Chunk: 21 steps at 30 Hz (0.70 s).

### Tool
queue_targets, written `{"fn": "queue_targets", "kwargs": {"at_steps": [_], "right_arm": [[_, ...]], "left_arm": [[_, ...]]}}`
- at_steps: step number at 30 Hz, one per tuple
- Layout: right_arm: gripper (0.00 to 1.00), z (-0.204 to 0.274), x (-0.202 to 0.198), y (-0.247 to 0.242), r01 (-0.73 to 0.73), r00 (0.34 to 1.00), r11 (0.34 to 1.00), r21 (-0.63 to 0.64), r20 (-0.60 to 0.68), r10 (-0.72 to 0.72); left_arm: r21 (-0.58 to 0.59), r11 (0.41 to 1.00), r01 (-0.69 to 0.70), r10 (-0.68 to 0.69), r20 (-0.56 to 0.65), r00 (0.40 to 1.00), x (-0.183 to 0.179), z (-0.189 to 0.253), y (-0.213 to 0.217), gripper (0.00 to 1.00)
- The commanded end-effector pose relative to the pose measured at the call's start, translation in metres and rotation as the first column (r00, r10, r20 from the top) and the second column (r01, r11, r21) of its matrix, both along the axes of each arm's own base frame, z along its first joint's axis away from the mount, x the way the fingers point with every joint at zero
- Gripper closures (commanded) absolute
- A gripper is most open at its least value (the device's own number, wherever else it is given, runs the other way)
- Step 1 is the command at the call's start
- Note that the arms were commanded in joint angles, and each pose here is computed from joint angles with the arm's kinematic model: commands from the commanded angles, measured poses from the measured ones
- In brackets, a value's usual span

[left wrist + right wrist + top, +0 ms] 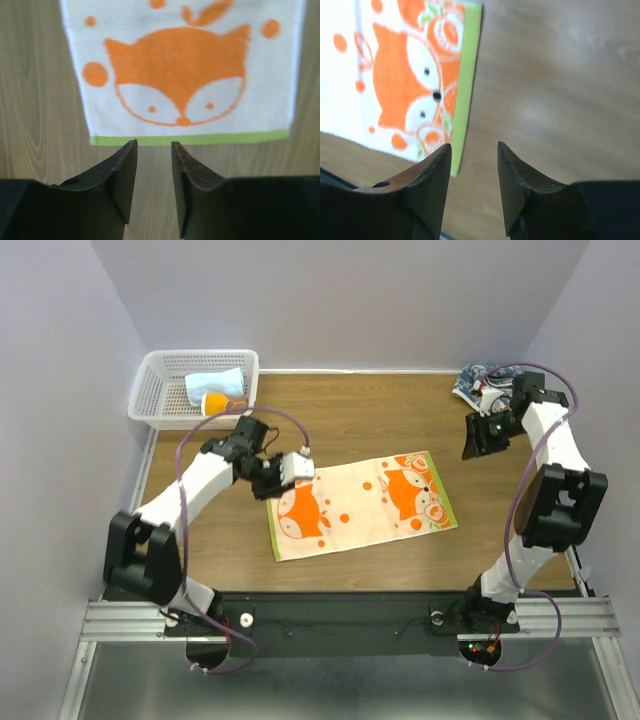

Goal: Roll the towels
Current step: Flatten the towel

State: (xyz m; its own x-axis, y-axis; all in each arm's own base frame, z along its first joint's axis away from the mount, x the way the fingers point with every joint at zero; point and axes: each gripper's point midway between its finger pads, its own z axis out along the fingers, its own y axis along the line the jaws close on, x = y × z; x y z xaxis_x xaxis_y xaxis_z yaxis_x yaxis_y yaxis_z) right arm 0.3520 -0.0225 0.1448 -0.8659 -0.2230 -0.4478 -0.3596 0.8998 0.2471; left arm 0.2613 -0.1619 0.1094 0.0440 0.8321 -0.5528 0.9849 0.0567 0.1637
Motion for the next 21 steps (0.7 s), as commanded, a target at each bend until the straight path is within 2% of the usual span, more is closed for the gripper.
{"fn": "queue_targets", "kwargs": {"at_steps": [1,3,5,8,13,15,18,21], "right_arm": [[0.55,0.000,0.052,0.027,-0.009,0.997,0.996,0.083,0.073,0.003],[0.57,-0.007,0.061,0.052,-0.039,0.997,0.994,0.099,0.070,0.032],[0.62,-0.018,0.064,0.075,-0.063,0.997,0.992,0.113,0.058,0.057],[0.64,-0.048,0.056,0.090,-0.075,0.997,0.990,0.116,-0.007,0.077],[0.65,-0.094,0.035,0.086,-0.040,0.991,0.995,0.092,-0.124,0.051],[0.67,-0.109,0.021,0.079,-0.030,0.986,0.998,0.052,-0.163,0.038],[0.68,-0.120,0.002,0.070,-0.022,0.979,1.000,0.001,-0.201,0.022],[0.68,-0.118,-0.006,0.067,-0.027,0.980,0.999,-0.022,-0.200,0.022]], "left_arm": [[-0.024,0.974,-0.226,0.218,-0.173,0.960,0.038,-0.010,-0.007,0.61],[-0.009,0.961,-0.275,0.266,-0.225,0.937,0.040,-0.023,-0.009,0.62],[-0.006,0.950,-0.314,0.305,-0.219,0.927,0.047,-0.032,-0.009,0.63],[0.067,0.925,-0.374,0.378,-0.257,0.889,0.054,-0.055,-0.004,0.67],[0.141,0.890,-0.433,0.456,-0.249,0.855,0.074,-0.086,0.001,0.70],[0.123,0.884,-0.451,0.468,-0.217,0.857,0.092,-0.086,-0.004,0.72],[0.139,0.871,-0.471,0.491,-0.207,0.846,0.114,-0.096,-0.008,0.73],[0.122,0.874,-0.470,0.485,-0.180,0.856,0.133,-0.089,-0.013,0.73]]}}
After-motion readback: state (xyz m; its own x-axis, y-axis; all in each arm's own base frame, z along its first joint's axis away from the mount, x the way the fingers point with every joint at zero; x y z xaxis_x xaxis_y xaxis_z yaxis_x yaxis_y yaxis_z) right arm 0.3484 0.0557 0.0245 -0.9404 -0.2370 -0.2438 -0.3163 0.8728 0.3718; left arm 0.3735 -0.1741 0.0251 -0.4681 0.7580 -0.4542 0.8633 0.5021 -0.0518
